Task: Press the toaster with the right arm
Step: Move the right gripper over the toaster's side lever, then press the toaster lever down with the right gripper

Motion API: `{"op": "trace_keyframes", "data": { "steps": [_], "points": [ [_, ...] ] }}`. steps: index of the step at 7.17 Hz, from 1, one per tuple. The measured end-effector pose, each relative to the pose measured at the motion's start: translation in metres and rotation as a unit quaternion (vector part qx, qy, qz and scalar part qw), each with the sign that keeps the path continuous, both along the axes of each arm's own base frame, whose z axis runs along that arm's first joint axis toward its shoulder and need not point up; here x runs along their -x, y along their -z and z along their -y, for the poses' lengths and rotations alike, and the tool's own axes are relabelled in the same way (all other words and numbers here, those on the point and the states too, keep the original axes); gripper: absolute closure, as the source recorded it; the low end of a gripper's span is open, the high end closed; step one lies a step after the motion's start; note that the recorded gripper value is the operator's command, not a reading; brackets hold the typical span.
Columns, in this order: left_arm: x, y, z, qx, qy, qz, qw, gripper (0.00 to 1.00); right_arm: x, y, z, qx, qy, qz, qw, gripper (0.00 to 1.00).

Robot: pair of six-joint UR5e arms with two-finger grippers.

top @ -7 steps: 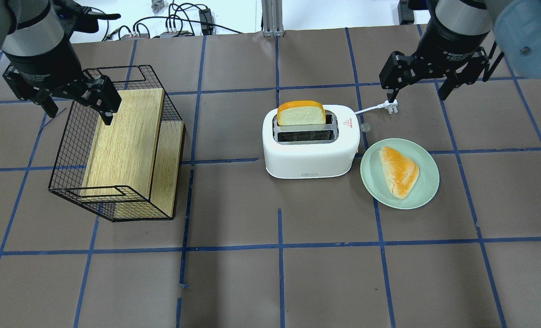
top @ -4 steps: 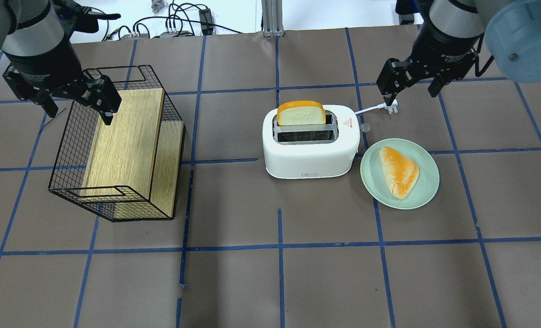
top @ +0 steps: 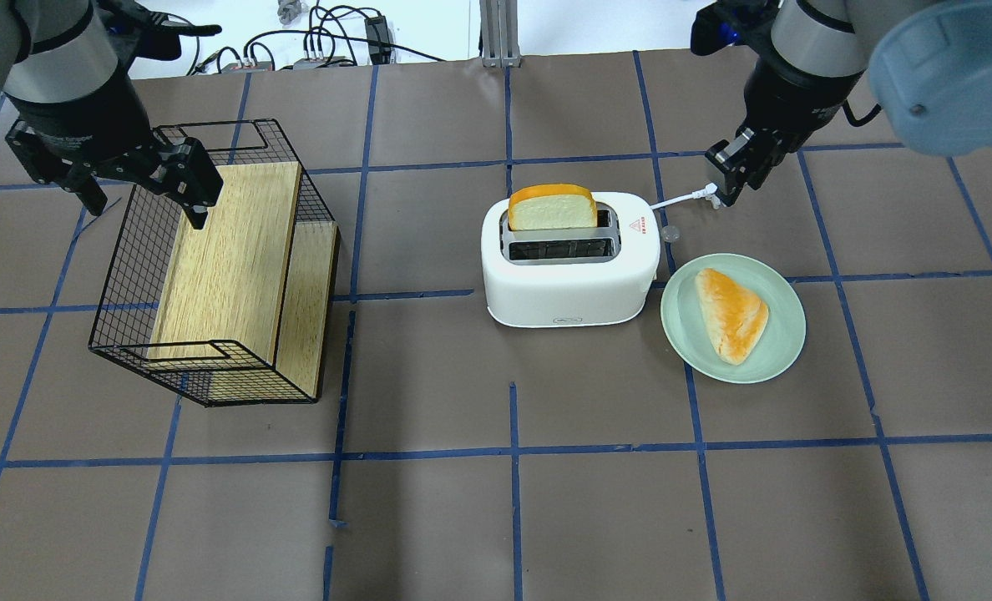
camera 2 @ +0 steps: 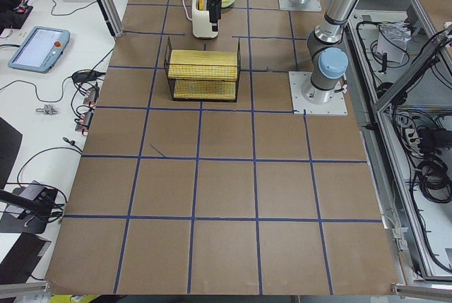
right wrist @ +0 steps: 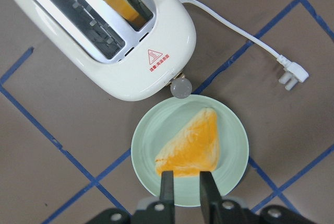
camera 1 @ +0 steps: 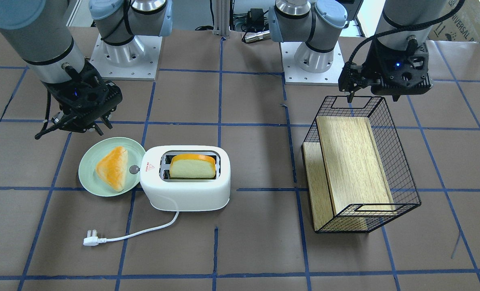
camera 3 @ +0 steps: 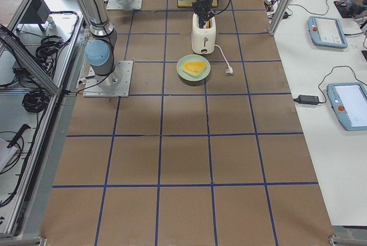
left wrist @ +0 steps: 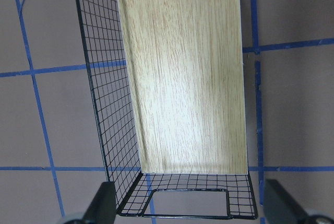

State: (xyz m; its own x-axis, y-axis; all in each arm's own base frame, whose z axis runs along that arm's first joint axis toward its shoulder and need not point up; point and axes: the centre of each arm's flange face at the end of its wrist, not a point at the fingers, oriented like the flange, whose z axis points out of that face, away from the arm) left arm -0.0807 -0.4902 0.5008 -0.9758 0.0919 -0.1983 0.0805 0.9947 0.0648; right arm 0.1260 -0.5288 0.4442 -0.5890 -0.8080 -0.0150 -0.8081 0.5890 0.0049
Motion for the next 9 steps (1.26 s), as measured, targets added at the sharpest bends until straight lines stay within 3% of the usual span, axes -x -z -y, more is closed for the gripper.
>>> {"op": "trace_keyframes", "data": {
  "steps": [2,4,6,9],
  "points": [
    [0.0,0.0,0.0,0.0,0.0,0.0,1.0,0.0,0.002,0.022,0.012,-0.012,-0.137,-0.003,0.9906,0.79],
    [0.0,0.0,0.0,0.0,0.0,0.0,1.0,0.0,0.001,0.041,0.022,-0.004,-0.214,-0.007,0.9768,0.79],
    [0.0,0.0,0.0,0.0,0.0,0.0,1.0,0.0,-0.003,0.078,0.029,0.007,-0.232,-0.005,0.9726,0.8],
    [0.0,0.0,0.0,0.0,0.0,0.0,1.0,0.0,-0.017,0.097,0.022,0.015,-0.248,-0.011,0.9686,0.8]
  ]
}}
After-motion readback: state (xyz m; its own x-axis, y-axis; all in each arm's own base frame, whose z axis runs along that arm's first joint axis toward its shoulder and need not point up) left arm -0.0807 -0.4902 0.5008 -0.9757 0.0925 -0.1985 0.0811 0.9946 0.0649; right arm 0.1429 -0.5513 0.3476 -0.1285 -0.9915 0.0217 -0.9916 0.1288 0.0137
